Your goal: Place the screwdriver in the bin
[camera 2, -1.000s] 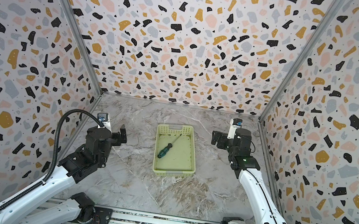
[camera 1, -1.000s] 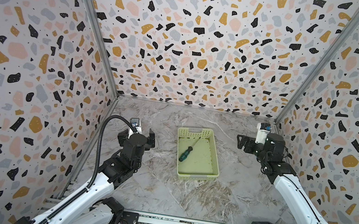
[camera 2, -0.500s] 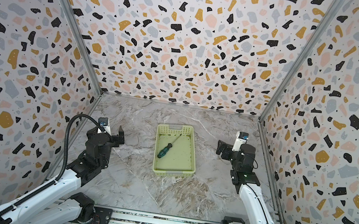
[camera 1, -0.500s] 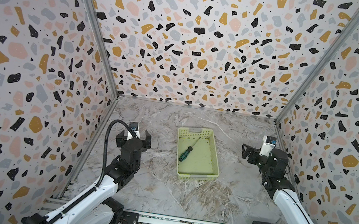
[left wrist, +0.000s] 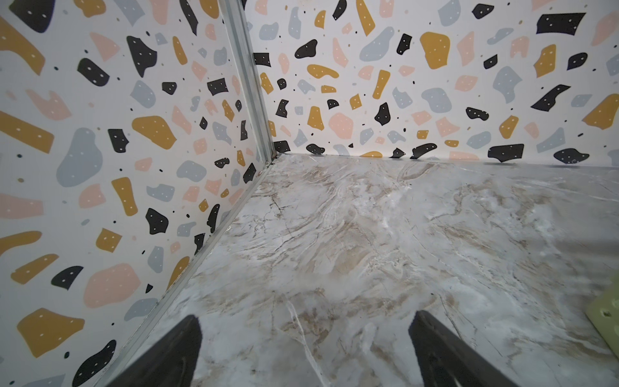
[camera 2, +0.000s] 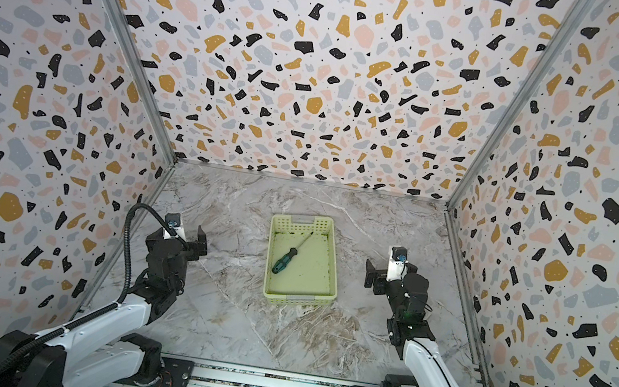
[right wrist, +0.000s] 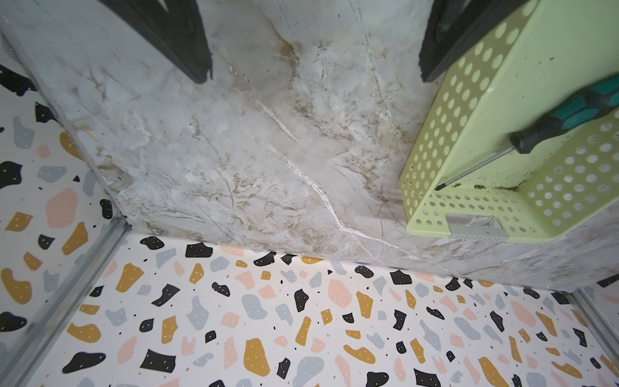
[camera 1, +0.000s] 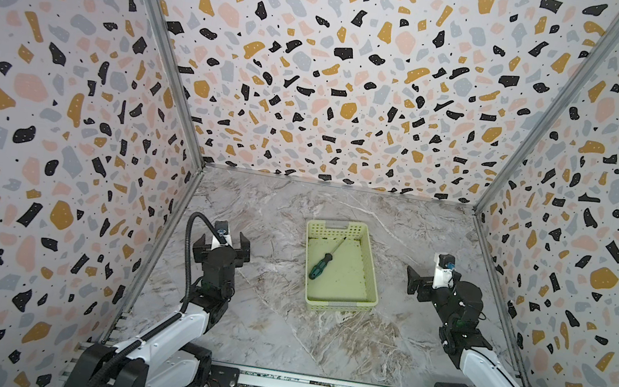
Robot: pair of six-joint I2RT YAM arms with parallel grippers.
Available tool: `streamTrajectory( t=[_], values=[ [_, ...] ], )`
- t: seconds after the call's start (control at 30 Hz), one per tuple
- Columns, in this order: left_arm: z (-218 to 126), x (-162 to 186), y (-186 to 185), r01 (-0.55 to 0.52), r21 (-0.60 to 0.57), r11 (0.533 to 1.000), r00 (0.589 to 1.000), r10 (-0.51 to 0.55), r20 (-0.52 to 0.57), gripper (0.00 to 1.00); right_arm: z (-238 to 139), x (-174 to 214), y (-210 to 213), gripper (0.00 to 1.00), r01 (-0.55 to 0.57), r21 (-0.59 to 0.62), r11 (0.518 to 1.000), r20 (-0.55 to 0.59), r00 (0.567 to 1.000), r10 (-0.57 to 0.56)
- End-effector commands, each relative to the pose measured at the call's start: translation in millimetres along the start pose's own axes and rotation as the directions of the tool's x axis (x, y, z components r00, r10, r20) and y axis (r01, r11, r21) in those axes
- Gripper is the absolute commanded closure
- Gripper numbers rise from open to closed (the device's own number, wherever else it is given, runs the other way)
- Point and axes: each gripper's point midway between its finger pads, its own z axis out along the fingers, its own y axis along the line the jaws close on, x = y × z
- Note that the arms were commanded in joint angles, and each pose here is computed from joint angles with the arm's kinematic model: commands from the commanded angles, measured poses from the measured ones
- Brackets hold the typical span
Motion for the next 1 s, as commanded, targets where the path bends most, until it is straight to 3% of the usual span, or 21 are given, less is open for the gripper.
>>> streamTrajectory(
  t=[0.0, 0.37, 0.5, 0.57, 0.67, 0.93, 0.97],
  values=[
    [4, -17, -13, 0.005, 0.076, 0.997, 0.994, -0.013, 0.109, 0.00, -5, -24, -4, 0.01, 0.069, 0.037, 0.997, 0.139, 0.988, -0.074],
    [20, 14, -34, -0.080, 0.138, 0.987, 0.994, 0.068, 0.086, 0.00, -5, 7, -19, 0.01, 0.113, 0.148, 0.983, 0.142, 0.981, -0.134],
    [20, 16, -25, -0.037, 0.140, 0.990, 0.995, 0.023, 0.101, 0.00, 3, 7, -18, 0.01, 0.121, 0.149, 0.981, 0.177, 0.973, -0.147],
    [18, 22, -22, -0.021, 0.147, 0.989, 0.994, 0.004, 0.114, 0.00, 19, 12, -15, 0.01, 0.130, 0.106, 0.986, 0.108, 0.984, -0.142],
    [15, 21, -20, -0.016, 0.156, 0.988, 0.992, -0.005, 0.130, 0.00, 27, 10, -13, 0.01, 0.104, 0.081, 0.991, 0.112, 0.987, -0.113],
    [17, 22, -24, -0.019, 0.188, 0.982, 0.992, -0.005, 0.125, 0.00, 18, 15, -12, 0.01, 0.083, 0.094, 0.992, 0.226, 0.969, -0.103],
    [17, 22, -24, -0.018, 0.196, 0.980, 0.992, -0.006, 0.122, 0.00, 24, 17, -13, 0.01, 0.078, 0.078, 0.994, 0.200, 0.976, -0.092]
  ],
)
